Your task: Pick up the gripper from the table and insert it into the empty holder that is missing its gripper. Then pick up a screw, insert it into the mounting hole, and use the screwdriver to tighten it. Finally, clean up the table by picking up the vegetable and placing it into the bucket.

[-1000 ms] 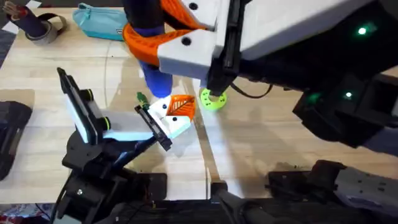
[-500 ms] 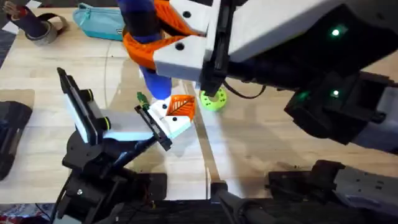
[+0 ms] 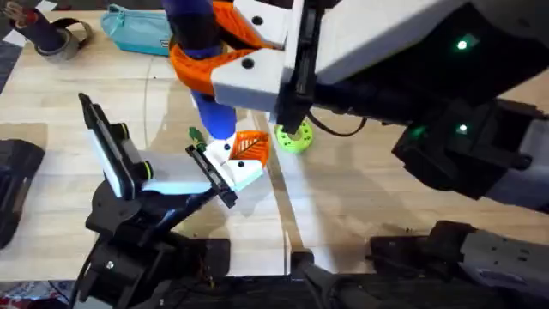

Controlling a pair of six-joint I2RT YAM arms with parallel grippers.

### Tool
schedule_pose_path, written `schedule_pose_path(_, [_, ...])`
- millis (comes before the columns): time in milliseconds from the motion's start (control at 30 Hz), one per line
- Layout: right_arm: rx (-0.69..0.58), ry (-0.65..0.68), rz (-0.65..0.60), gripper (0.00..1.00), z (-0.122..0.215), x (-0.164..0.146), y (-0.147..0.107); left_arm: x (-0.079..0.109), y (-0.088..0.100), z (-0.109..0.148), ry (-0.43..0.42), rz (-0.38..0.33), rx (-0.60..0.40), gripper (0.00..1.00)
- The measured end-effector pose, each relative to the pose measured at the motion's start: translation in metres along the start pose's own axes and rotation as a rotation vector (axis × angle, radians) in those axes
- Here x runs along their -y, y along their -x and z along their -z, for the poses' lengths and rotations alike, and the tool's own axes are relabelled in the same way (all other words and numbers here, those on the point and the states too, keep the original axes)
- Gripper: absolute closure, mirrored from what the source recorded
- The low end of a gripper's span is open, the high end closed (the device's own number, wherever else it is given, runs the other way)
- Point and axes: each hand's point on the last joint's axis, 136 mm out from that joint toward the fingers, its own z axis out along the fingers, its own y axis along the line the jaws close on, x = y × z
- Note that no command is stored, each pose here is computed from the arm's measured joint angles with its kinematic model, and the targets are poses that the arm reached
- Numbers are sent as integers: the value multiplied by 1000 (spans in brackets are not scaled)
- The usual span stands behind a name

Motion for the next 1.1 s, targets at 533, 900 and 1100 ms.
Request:
schedule_pose_path(533, [-28,-1,-30,932,0,0,-7,0,0,0,0,0,0,991])
schedule_pose_path(900, [-32,-2,-32,931,0,1,-9,0,0,0,0,0,0,991])
schedule_pose_path(1100, [-32,-2,-32,931,-1,1,-9,0,0,0,0,0,0,991])
